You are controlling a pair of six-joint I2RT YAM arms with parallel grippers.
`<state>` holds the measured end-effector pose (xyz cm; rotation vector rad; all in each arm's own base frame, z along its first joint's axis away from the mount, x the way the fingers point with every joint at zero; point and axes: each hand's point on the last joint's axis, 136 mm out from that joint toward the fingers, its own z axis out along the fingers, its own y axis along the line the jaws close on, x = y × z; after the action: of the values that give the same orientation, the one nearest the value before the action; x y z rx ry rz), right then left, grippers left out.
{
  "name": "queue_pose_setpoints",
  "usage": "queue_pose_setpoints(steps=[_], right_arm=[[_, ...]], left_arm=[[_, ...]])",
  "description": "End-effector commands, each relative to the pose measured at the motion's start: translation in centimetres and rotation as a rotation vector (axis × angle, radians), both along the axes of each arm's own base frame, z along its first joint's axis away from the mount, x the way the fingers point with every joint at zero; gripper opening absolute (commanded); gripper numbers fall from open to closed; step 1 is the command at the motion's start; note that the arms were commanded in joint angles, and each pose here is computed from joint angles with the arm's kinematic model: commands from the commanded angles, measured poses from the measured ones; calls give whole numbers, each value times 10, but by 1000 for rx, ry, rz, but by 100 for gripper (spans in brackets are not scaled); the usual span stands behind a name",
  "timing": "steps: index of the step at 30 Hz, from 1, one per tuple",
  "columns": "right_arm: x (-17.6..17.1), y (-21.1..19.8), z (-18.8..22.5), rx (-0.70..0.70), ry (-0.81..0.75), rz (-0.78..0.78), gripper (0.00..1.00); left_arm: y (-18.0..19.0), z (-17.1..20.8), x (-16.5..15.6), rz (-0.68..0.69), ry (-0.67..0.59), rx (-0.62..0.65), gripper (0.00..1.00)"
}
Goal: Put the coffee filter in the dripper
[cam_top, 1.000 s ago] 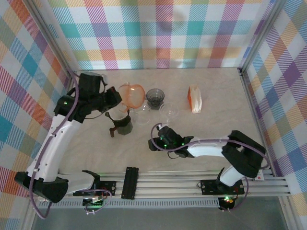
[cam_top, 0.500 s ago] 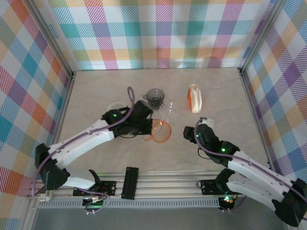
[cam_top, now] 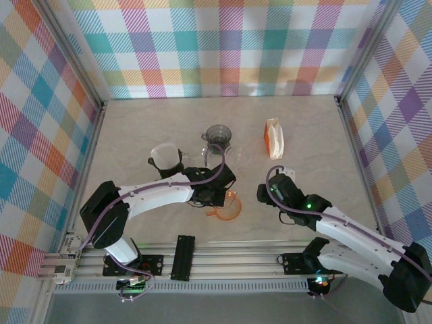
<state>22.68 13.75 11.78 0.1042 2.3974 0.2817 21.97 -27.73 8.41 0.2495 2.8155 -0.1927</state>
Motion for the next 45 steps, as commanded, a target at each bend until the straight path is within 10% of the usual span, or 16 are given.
queue_pose_setpoints(steps=[1, 23, 33, 45], right_arm=[[3, 13, 11, 27, 15, 35, 77], [39, 29, 25, 136, 113, 17, 79], [119, 39, 11, 200, 175, 10, 73], [189, 55, -33, 143, 256, 35, 51]], left_arm=[[4, -5, 4, -8, -26, 49, 0], [-9, 48, 9, -21, -103, -80, 44], [20, 110, -5, -1, -261, -276, 95], [50, 111, -33, 2, -302, -416, 100]])
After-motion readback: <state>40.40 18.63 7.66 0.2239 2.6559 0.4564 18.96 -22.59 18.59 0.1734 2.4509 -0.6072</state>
